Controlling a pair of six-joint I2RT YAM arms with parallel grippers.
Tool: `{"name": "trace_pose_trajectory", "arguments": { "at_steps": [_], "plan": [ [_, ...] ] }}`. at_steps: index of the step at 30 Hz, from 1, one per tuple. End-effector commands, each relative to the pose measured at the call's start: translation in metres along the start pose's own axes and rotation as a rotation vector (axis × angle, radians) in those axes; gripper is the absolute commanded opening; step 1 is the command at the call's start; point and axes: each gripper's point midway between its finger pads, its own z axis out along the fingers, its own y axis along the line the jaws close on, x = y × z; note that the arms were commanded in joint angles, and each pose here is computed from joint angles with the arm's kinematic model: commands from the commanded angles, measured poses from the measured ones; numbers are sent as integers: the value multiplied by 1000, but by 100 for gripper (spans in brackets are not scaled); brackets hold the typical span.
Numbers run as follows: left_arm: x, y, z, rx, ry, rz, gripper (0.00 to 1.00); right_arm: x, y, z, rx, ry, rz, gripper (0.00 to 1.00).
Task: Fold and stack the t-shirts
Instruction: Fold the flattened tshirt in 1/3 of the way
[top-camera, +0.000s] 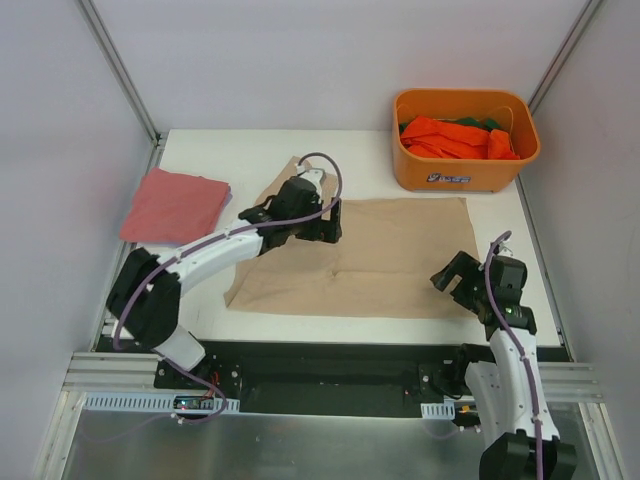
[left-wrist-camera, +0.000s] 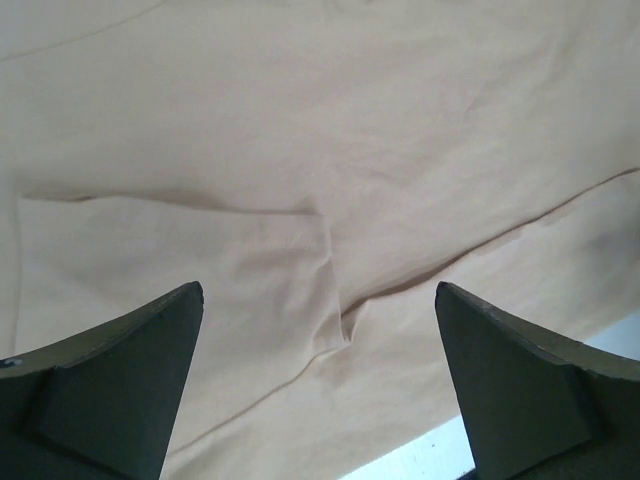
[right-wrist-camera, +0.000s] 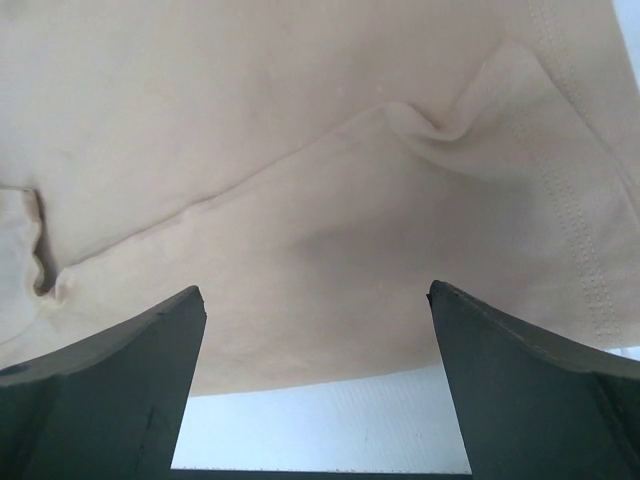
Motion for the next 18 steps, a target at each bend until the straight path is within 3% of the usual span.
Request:
{"name": "trace_pose_trajectory", "arguments": {
  "at_steps": [1, 4, 12, 14, 18],
  "plan": [
    [11, 22, -26, -77, -93, -99, 99, -15, 12, -7, -66, -105, -44, 96],
    [35, 42, -31, -119, -113, -152, 99, -15, 15, -9, -81, -106, -42, 96],
    [110, 88, -24, -249, -14, -294, 99, -14, 34, 15, -177, -4, 0, 96],
    [121, 100, -26, -287, -9, -316, 99, -18, 21, 24, -87, 25, 12, 96],
    [140, 123, -35, -348, -18, -424, 99, -33, -32, 35, 255, 38, 41, 96]
  ]
}}
